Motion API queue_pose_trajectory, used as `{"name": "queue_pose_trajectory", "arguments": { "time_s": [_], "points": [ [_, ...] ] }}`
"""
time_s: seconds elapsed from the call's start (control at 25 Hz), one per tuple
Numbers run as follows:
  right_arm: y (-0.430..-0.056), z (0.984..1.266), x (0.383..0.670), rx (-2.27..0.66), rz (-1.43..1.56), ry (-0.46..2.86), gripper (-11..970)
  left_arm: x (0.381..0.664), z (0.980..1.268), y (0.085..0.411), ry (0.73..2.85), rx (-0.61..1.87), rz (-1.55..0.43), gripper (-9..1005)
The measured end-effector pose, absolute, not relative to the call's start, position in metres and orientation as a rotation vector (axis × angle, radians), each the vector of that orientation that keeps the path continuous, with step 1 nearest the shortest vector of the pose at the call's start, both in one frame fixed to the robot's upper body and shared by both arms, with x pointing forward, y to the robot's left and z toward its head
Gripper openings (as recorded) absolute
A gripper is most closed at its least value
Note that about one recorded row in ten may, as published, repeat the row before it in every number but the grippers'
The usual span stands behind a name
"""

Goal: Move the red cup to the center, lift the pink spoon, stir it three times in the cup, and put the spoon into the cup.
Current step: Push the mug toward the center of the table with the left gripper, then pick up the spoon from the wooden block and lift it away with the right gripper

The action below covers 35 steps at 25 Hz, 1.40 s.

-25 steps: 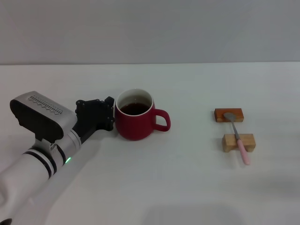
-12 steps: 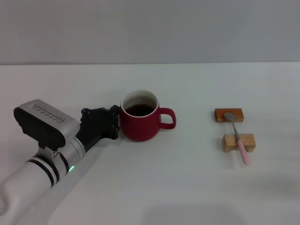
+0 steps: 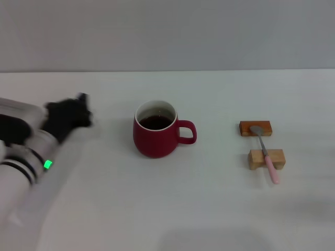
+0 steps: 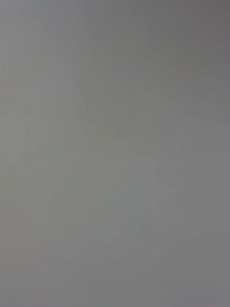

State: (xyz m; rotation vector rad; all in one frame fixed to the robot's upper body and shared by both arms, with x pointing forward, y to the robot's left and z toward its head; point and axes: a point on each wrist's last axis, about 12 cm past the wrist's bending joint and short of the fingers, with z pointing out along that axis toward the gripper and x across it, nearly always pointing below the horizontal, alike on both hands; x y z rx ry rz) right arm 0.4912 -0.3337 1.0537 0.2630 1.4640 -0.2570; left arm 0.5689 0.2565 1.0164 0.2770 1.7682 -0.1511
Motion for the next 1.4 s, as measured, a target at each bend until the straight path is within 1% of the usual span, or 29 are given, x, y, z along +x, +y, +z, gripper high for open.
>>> {"name": "queue_pose_trajectory", "arguments": {
  "time_s": [0.04, 0.08, 0.16, 0.2, 0.32, 0.44, 0.64, 0.96, 1.16, 1.4],
  "points": [
    [-0.333, 1.053, 0.491, 0.262, -0.257, 1.465, 639, 0.573, 1.020, 0.273, 1.761, 0.179, -0.110, 55],
    [-0.333, 1.053, 0.490, 0.262, -0.258, 1.467, 639, 0.573, 1.020, 0.273, 1.761, 0.179, -0.110, 56],
    [-0.332, 1.051, 0.488, 0.259, -0.257, 1.472, 639, 0.578, 1.026, 0.297, 1.738, 0.045, -0.056, 56],
    [-0.332, 1.051, 0.488, 0.259, -0.257, 1.472, 639, 0.578, 1.026, 0.297, 1.738, 0.045, -0.056, 57],
    [-0.330, 1.050, 0.487, 0.252, -0.250, 1.479, 639, 0.579, 1.031, 0.312, 1.706, -0.028, -0.023, 58],
    [-0.323, 1.048, 0.486, 0.236, -0.231, 1.490, 639, 0.575, 1.035, 0.333, 1.661, -0.125, 0.022, 60],
    [-0.319, 1.045, 0.485, 0.228, -0.221, 1.502, 639, 0.566, 1.036, 0.343, 1.620, -0.159, 0.044, 62],
    [-0.319, 1.045, 0.484, 0.233, -0.217, 1.499, 639, 0.552, 1.030, 0.348, 1.609, -0.194, 0.060, 66],
    [-0.318, 1.045, 0.485, 0.230, -0.212, 1.497, 639, 0.551, 1.029, 0.348, 1.610, -0.184, 0.069, 68],
    [-0.312, 1.044, 0.483, 0.213, -0.196, 1.501, 639, 0.553, 1.030, 0.347, 1.611, -0.147, 0.098, 286]
  ]
}}
